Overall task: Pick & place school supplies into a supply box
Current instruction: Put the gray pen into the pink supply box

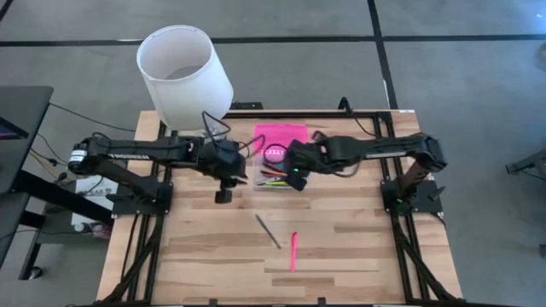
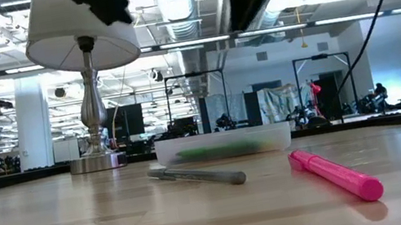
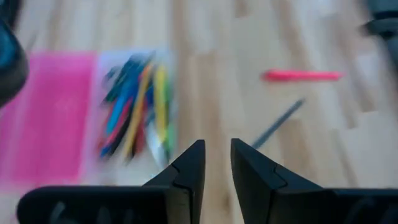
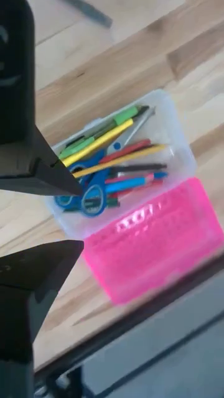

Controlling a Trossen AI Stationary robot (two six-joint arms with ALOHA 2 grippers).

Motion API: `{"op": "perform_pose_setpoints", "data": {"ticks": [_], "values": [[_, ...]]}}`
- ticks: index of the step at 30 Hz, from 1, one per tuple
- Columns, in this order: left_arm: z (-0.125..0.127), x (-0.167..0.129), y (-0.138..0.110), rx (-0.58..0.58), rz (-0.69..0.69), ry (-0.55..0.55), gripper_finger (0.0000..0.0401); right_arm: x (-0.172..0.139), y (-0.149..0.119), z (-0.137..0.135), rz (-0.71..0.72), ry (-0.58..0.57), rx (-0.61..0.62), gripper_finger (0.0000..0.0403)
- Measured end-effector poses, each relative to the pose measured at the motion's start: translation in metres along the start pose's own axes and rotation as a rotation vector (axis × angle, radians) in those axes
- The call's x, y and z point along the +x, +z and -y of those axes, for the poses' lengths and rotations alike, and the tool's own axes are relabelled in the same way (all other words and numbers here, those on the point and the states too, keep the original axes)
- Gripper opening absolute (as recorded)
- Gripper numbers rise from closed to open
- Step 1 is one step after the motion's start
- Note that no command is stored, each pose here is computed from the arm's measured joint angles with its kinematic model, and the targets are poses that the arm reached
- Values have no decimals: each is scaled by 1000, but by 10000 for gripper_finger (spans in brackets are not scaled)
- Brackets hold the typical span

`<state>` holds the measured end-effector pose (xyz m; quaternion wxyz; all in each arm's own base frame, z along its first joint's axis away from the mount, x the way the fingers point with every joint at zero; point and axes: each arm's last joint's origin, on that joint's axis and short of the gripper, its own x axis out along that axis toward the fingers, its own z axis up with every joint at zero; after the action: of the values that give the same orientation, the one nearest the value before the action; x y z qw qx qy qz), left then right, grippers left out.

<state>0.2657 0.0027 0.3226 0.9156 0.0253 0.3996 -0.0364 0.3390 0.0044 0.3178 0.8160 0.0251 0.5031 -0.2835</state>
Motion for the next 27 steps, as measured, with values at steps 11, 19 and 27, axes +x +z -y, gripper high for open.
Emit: {"op": "perform_pose_setpoints", "data": {"ticks": [11,19,27], "values": [[7,46,-21,131,194,-82,71,-63,-55,-18,155,-49,92,119],[10,67,-46,164,273,-142,71,-71,-102,-47,181,9,206,119],[14,99,-60,213,242,-275,71,-65,-127,-73,234,111,355,119]]}}
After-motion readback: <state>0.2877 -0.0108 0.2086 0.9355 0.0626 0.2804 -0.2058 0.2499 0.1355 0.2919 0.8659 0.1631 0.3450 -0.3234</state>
